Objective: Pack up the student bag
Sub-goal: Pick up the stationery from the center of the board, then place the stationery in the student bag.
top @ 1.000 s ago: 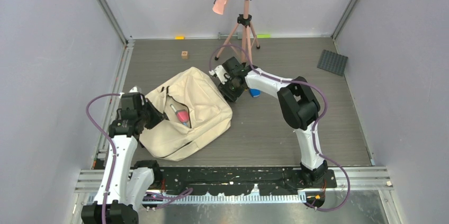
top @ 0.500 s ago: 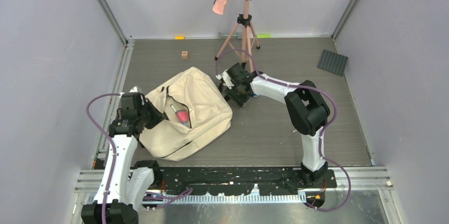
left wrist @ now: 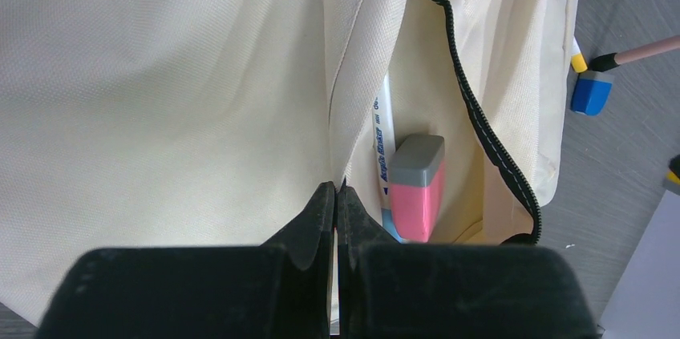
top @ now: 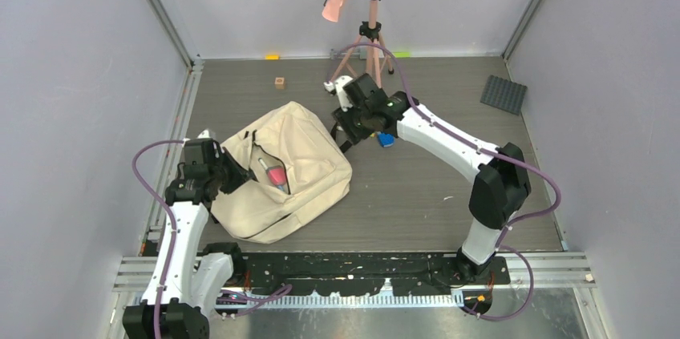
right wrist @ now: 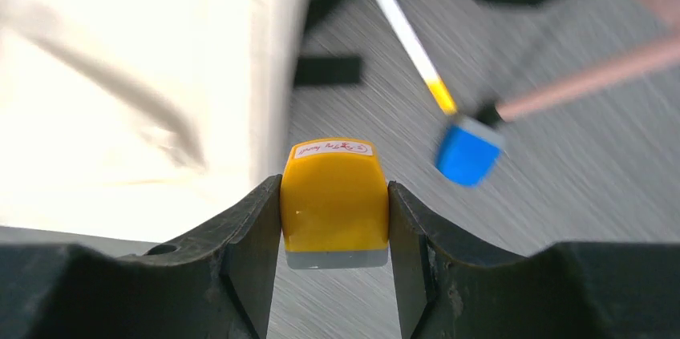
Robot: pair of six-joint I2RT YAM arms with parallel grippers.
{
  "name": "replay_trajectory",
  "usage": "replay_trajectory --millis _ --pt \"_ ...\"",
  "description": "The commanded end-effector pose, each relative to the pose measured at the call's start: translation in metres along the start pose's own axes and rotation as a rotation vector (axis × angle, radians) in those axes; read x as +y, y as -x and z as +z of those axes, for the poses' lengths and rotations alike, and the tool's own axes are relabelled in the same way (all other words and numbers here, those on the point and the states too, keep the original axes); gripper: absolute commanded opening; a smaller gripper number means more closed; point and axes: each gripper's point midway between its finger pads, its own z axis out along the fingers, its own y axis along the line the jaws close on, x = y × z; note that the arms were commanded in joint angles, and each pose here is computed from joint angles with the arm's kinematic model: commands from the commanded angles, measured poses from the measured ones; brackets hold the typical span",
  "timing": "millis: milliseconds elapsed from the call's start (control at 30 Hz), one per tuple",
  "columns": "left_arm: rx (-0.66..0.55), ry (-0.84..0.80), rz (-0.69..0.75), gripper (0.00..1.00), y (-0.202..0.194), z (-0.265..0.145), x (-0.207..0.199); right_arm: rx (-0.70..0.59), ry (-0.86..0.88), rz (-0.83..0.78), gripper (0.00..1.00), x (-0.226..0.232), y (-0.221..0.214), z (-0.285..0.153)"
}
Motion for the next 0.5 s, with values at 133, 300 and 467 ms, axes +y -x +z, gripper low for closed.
replay_trajectory --millis 133,300,467 --pt "-0.073 -0.060 0.029 0.00 0.022 -0.003 -0.016 -0.164 0.319 0.001 0.26 0.141 0.083 -0.034" --pt "-0.075 -0.062 0.034 0.00 0.024 -0.003 -0.017 -0.170 0.489 -0.014 0.26 0.209 0.106 -0.042" --pt "-0.069 -0.076 0.035 0.00 0.024 -0.003 -0.020 -0.123 0.575 -0.018 0.26 0.246 0.101 -0.039"
